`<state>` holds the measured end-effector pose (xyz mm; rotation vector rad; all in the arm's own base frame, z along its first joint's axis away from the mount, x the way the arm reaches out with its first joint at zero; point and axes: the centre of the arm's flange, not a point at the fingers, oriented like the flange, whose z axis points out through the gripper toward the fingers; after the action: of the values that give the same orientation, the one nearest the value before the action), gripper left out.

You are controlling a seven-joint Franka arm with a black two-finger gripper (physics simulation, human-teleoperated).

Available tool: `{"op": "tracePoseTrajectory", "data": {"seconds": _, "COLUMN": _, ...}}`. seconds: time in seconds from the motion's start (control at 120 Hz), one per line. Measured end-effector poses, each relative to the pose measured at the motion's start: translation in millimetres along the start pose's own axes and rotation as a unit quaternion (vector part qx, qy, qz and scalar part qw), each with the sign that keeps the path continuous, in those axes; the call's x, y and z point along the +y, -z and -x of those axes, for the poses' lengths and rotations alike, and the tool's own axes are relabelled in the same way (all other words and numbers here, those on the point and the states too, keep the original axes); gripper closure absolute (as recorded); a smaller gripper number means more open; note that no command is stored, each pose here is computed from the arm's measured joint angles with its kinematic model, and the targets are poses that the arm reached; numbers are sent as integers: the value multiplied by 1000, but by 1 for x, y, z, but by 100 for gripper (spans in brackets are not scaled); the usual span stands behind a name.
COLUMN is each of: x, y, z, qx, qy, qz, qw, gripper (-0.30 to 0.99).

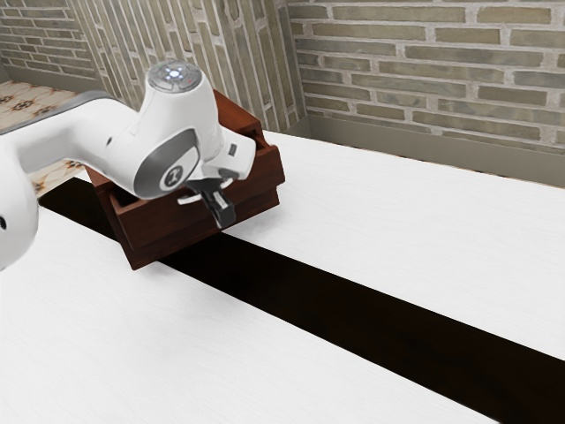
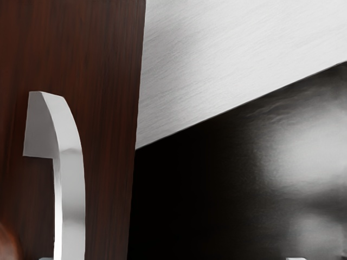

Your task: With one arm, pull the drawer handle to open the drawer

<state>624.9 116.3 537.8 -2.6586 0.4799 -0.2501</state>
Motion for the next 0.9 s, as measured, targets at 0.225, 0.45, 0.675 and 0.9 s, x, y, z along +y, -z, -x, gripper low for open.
{"op": "tracePoseTrajectory", "data": {"seconds": 0.225, "x": 21, "y": 13, "z": 7, "qx": 4, "qy": -2, "qz": 3, "qw": 1000, "gripper": 15}}
{"op": "tracePoseTrajectory", "data": {"seconds": 0.45, "x": 39, "y": 25, "z": 7, "qx": 10, "qy": -2, "qz": 3, "qw": 1000, "gripper": 18}}
{"op": "tracePoseTrajectory", "data": {"seconds": 0.675, "x": 49, "y": 30, "z": 8, "qx": 9, "qy": 5, "qz": -1, "qw": 1000, "gripper": 16}}
{"op": "tracePoseTrajectory", "data": {"seconds": 0.9, "x": 61, "y": 37, "z": 9, "qx": 11, "qy": 12, "qz": -1, "qw": 1000, "gripper": 17}}
